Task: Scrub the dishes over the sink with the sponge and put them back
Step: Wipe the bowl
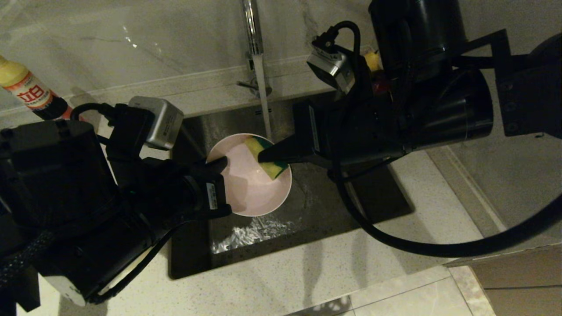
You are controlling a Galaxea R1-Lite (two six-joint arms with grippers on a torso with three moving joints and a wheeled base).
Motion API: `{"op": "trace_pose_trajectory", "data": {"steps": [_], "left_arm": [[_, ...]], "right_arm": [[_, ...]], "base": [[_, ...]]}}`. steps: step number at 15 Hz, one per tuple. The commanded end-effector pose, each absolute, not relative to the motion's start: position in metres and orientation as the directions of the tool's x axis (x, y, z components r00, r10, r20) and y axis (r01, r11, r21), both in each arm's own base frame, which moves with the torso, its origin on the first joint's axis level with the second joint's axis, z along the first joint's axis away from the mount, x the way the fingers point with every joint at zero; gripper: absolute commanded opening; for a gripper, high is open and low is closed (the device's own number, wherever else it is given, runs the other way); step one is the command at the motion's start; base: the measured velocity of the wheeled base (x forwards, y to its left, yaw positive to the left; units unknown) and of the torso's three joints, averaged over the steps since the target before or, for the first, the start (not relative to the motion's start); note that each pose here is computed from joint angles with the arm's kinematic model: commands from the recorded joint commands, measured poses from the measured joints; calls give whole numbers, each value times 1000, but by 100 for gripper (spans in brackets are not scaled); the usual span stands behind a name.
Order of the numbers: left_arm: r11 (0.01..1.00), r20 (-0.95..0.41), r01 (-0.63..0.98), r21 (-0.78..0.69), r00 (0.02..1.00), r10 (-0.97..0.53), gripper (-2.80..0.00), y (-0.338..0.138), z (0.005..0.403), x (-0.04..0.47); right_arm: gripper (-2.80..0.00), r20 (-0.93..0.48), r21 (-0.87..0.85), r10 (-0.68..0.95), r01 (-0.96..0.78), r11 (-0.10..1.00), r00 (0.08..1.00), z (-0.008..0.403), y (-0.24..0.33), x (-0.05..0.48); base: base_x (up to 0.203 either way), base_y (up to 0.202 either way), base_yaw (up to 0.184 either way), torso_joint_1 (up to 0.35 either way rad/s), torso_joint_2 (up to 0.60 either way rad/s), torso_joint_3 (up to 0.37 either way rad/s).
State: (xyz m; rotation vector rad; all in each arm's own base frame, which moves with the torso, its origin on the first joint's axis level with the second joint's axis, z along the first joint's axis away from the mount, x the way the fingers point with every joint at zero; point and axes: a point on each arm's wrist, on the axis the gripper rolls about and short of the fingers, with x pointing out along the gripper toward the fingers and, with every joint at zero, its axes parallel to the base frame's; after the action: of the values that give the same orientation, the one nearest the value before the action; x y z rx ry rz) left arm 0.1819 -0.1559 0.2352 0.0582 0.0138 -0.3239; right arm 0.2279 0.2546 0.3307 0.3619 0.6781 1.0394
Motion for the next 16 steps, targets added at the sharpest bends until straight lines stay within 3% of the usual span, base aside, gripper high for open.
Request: {"op": "trace_pose_trajectory", "data": {"steps": [1,6,16], "left_arm": [[948,-18,313,52,950,-313,-280,-156,236,183],[957,18,290,31,957,-291,-280,-155,247,183],[964,63,267,6,962,-267,-280,-156,262,184]], "right_arm": [[-280,-339,577,880,-666,473,332,337,247,221],[-280,-393,582,865,-643,497,312,326,240,212],[-280,-440,585,869,-662,467,225,303,281,211]], "base": [[0,0,0,0,0,0],[0,0,0,0,0,0],[0,0,0,0,0,0]]}}
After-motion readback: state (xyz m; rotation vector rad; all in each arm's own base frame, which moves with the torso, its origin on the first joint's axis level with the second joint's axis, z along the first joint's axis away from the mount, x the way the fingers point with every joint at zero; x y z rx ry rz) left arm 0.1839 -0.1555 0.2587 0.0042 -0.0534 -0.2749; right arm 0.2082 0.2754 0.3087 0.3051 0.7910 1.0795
